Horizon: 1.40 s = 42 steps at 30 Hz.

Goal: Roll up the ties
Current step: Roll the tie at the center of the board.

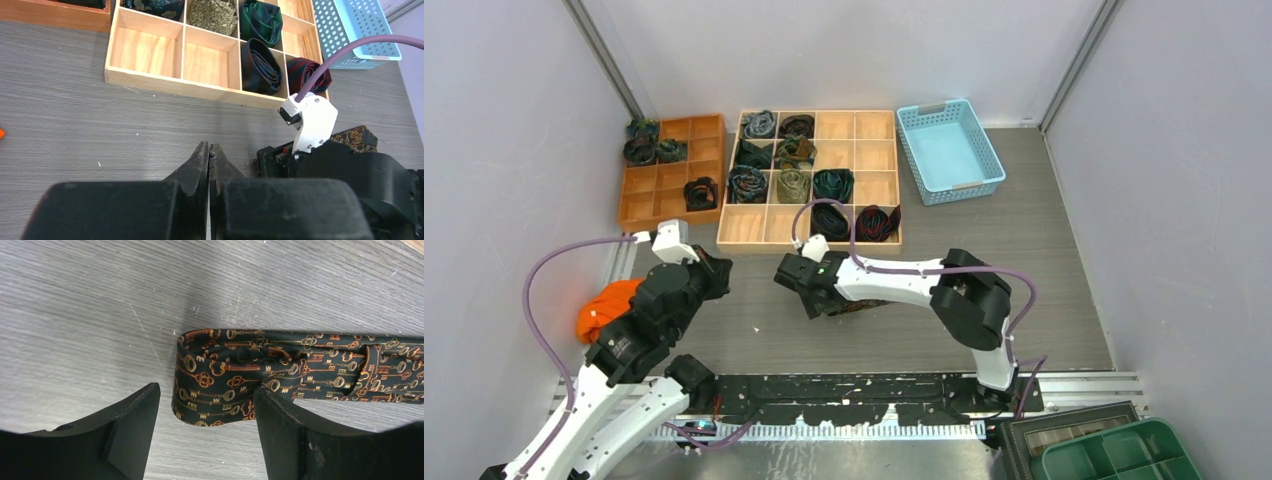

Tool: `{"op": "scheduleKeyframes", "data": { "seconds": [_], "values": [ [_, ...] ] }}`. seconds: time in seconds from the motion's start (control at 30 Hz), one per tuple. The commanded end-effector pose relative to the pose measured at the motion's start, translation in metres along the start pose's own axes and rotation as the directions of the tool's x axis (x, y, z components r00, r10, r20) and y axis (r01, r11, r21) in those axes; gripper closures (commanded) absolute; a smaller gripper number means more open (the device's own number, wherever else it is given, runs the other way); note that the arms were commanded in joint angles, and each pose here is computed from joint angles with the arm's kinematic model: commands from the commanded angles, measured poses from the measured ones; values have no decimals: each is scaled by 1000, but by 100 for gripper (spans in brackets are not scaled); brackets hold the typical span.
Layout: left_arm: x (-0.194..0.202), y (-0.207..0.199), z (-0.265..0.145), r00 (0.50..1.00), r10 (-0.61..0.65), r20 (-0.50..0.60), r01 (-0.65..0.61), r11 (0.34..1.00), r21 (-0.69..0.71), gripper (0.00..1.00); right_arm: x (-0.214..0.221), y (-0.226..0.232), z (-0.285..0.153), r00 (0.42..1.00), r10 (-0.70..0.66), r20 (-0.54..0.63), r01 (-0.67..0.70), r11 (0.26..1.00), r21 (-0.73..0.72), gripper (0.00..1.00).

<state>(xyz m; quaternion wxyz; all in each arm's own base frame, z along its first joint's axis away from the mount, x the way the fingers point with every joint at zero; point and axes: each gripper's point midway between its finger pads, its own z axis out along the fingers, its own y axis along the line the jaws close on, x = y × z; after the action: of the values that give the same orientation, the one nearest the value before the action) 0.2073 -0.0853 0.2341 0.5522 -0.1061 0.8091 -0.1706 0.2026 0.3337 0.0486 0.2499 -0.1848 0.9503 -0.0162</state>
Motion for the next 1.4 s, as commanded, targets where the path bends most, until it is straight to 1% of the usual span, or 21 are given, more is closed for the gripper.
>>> {"op": "scheduleKeyframes", "data": {
  "seconds": [0.0, 0.2, 0.27, 0.5, 0.57, 0.63, 0.7, 0.77, 0.8, 0.9, 1.0, 1.07, 1.13, 1.27, 1.37],
  "values": [
    [-10, 5, -4, 999, 21, 34, -20, 1000, -21, 100, -14, -5, 1, 1000, 3, 30, -5, 998, 61, 26],
    [-5, 7, 0, 999, 31, 26, -31, 999, -31, 100, -3, 0, 21, 1000, 12, -24, -10, 996, 86, 25],
    [-5, 6, 1, 999, 32, 28, -31, 999, -29, 100, 2, -3, 29, 998, 34, -47, -28, 994, 108, 28],
    [-6, 6, 2, 999, 41, 30, -40, 999, -26, 100, 21, -15, 50, 991, 61, -122, -41, 986, 163, 53],
    [-6, 6, 1, 999, 41, 33, -40, 999, -24, 100, 21, -15, 50, 991, 64, -120, -44, 986, 162, 61],
    [-8, 6, 0, 998, 41, 38, -40, 999, -23, 100, 16, -11, 47, 993, 70, -98, -57, 989, 135, 66],
    [-9, 5, -1, 998, 39, 40, -38, 999, -19, 100, 7, -3, 39, 995, 81, -67, -76, 995, 71, 70],
    [-11, 4, -2, 998, 40, 40, -39, 999, -15, 100, -1, 12, 26, 993, 104, -49, -106, 993, -43, 72],
    [-12, 3, -2, 998, 38, 41, -38, 999, -10, 100, -11, 25, 18, 993, 120, -22, -122, 985, -126, 72],
    [-15, -1, -4, 998, 34, 44, -34, 999, 1, 100, -29, 54, -12, 984, 180, 8, -167, 925, -342, 73],
    [-20, -5, -5, 998, 33, 48, -34, 999, 12, 100, -42, 72, -42, 976, 215, 19, -178, 852, -492, 73],
    [-23, -7, -6, 998, 31, 50, -32, 999, 20, 100, -47, 82, -55, 972, 233, 19, -183, 807, -561, 73],
    [-23, -10, -5, 998, 29, 47, -31, 999, 28, 100, -44, 89, -60, 972, 235, -24, -199, 758, -621, 73],
    [-23, -14, -4, 999, 27, 39, -29, 999, 41, 100, -39, 96, -56, 959, 272, -84, -251, 666, -702, 73],
    [-23, -15, -3, 999, 30, 33, -31, 999, 41, 100, -41, 96, -52, 945, 311, -96, -275, 602, -750, 73]
  ]
}}
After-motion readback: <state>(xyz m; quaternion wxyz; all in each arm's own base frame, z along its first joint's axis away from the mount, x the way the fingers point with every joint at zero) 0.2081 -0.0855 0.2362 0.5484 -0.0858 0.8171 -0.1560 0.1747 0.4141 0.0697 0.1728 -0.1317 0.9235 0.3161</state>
